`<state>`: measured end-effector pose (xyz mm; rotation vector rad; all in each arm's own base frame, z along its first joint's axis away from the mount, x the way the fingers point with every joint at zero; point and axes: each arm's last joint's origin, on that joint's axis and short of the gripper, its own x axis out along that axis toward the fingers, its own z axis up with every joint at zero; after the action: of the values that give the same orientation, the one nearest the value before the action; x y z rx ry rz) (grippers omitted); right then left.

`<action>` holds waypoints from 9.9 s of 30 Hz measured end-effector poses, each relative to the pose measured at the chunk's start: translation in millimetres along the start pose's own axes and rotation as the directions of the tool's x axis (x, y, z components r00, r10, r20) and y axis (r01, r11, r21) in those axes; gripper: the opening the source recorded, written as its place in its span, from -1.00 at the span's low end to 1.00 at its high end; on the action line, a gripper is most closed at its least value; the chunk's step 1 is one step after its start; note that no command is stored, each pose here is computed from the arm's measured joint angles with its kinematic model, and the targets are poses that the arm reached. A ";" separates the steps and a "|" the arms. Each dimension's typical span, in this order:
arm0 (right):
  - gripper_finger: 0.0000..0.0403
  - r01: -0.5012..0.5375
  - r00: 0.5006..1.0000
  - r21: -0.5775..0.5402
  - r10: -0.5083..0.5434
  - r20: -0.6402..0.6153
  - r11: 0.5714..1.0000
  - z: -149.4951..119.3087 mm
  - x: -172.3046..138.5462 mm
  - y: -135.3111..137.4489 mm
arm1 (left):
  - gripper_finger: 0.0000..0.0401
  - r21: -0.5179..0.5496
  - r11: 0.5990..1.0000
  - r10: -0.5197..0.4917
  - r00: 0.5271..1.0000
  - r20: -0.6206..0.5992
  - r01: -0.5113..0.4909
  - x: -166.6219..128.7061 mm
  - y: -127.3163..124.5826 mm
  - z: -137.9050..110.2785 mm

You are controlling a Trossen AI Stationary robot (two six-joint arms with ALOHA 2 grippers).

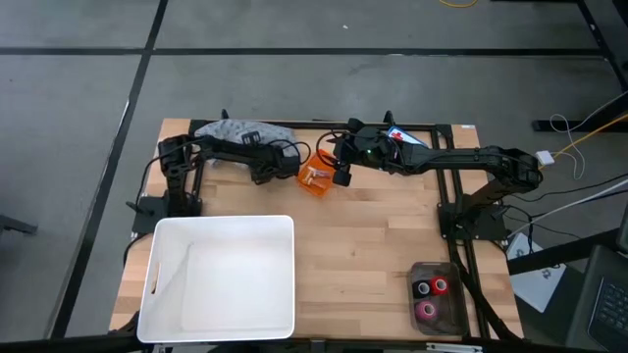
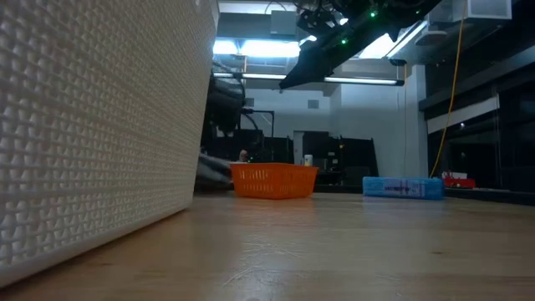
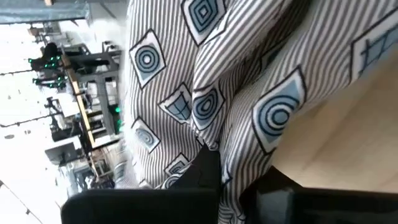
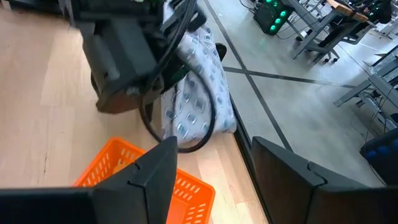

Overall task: Pick & place medical supplies in basket/bin
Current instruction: Put the gray patient gown into the white bin, then return to Home Position

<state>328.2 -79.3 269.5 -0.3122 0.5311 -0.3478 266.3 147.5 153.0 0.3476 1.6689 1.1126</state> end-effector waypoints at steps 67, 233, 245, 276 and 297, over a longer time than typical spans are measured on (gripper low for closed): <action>0.04 0.259 0.946 0.049 -0.243 -0.214 0.965 -41.5 38.8 -34.7 | -0.99 -0.232 0.956 0.064 0.639 0.767 0.182 -250.3 218.6 -176.7; 0.04 0.313 0.938 0.321 -0.239 -0.250 0.894 -46.8 38.6 -38.9 | 0.16 0.613 0.423 -0.843 0.041 0.536 0.667 -329.0 134.2 -226.2; 0.04 0.311 0.937 0.306 -0.237 -0.255 0.900 -47.3 38.5 -38.5 | 0.16 0.211 0.817 -0.272 0.038 0.961 0.537 -301.6 229.9 -243.1; 0.04 -0.500 0.715 -0.093 0.471 0.517 0.861 47.9 -77.3 -25.4 | 0.17 0.715 0.546 -0.497 -0.518 0.696 0.437 -192.1 191.8 -279.0; 0.04 -0.418 0.596 -0.015 0.287 0.750 0.908 -59.0 -169.7 -10.5 | 0.17 0.683 0.575 -0.377 -0.596 0.709 0.450 -91.8 128.0 -294.3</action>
<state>156.9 -32.7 299.1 -0.1543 -0.2627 0.1505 11.6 5.2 315.1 0.1759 -0.0664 -0.2561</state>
